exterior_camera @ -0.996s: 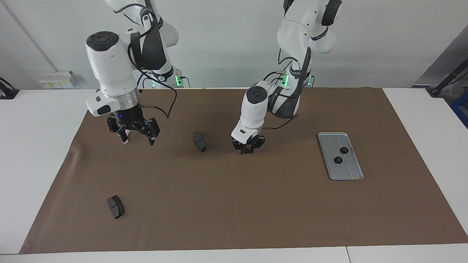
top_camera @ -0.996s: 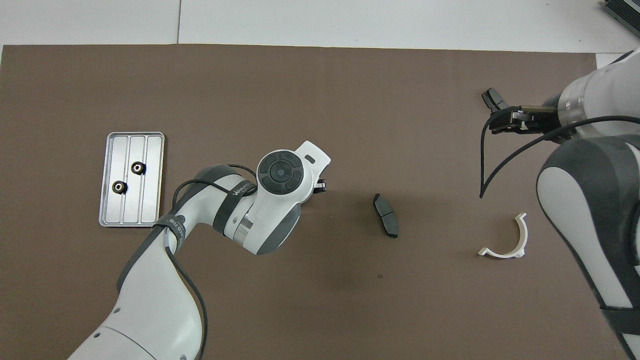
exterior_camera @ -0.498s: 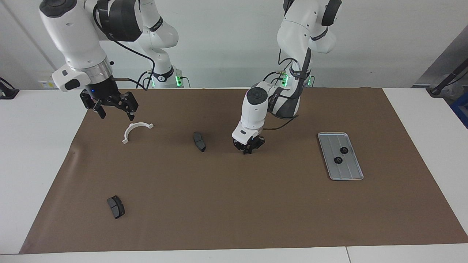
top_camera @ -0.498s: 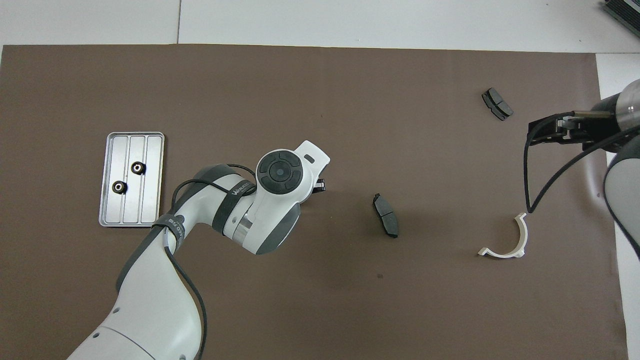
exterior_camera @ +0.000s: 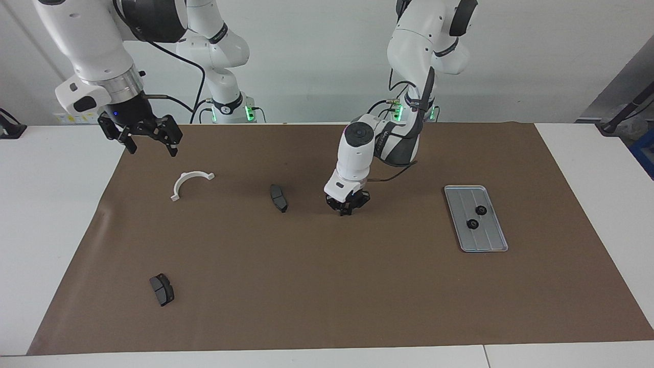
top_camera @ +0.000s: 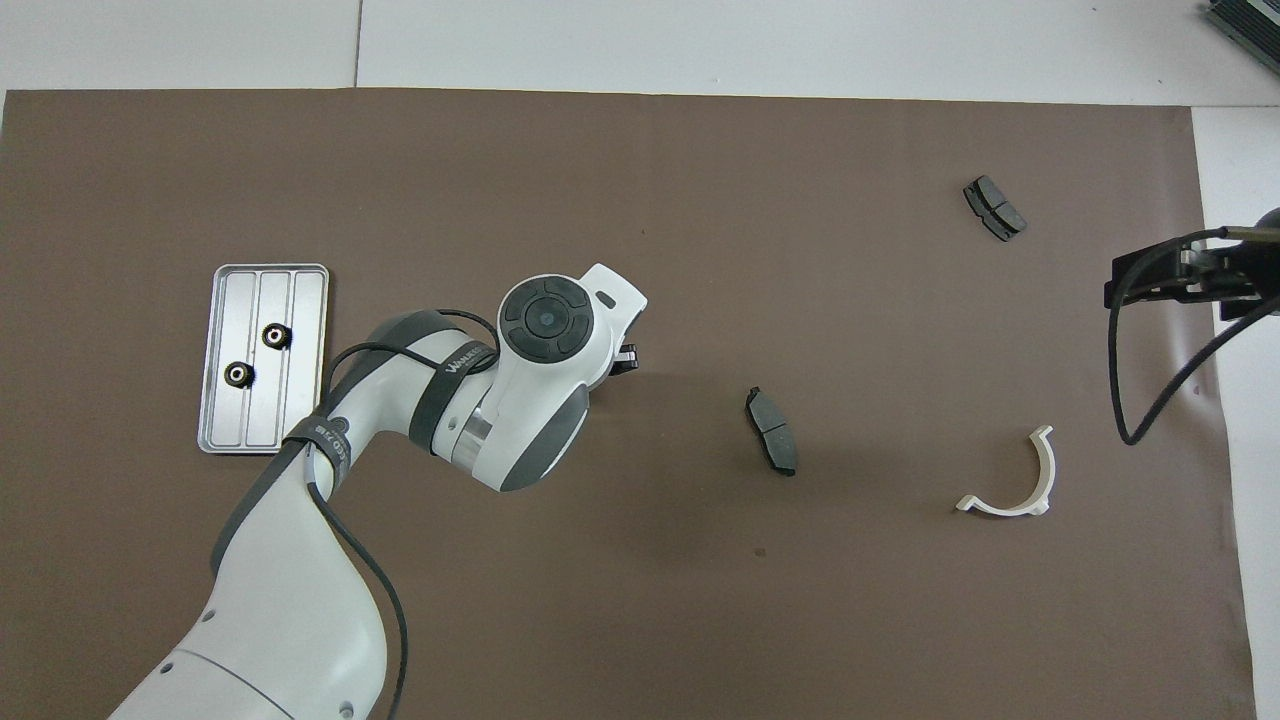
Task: Pick bearing gear from pile to tray
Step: 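Carry the bearing with the left gripper over the tray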
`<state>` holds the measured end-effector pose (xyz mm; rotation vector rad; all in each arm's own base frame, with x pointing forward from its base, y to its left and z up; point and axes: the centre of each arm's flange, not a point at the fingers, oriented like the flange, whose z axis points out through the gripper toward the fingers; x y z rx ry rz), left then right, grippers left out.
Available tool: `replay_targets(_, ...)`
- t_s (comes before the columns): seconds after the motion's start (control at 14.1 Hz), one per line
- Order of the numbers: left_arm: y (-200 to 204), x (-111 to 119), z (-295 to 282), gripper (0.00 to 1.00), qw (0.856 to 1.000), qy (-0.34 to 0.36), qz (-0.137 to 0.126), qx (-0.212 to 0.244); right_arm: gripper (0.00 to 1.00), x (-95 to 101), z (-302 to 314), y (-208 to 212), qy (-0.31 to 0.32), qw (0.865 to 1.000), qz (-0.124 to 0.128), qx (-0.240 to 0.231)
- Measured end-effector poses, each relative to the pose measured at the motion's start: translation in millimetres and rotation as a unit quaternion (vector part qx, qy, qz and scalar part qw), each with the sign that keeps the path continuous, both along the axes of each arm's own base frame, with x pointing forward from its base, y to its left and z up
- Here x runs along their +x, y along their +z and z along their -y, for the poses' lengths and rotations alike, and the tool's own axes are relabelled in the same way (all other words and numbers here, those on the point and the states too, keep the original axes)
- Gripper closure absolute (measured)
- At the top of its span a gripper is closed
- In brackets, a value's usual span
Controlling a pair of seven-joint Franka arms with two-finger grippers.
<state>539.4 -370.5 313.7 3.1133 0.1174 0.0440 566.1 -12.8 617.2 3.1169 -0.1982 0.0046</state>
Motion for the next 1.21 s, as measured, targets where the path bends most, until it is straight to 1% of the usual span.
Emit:
replay_targets(0.21, 5, 21, -34, 0.76, 1.000, 0.011, -0.003, 0.004, 0.00, -1.9, -8, -5, 0.008, 1.000, -0.009, -0.002)
replay_targets(0.43, 15, 45, -87, 0.76, 1.000, -0.008, -0.012, 0.010, 0.00, -4.3, -13, -1, 0.013, 1.000, -0.005, -0.006)
replay_targets(0.57, 24, 56, -128, 0.76, 0.999, -0.028, -0.015, 0.013, 0.00, -6.1, -13, 2, 0.012, 1.000, -0.003, -0.006)
replay_targets(0.85, 26, 62, -217, 0.76, 0.997, -0.077, -0.027, 0.016, 0.00, -6.9, -13, 3, 0.012, 1.000, -0.003, -0.006)
replay_targets(1.21, 22, 65, -328, 0.76, 0.990, -0.134, -0.037, 0.013, 0.00, -7.8, -13, 2, 0.009, 1.000, -0.004, -0.005)
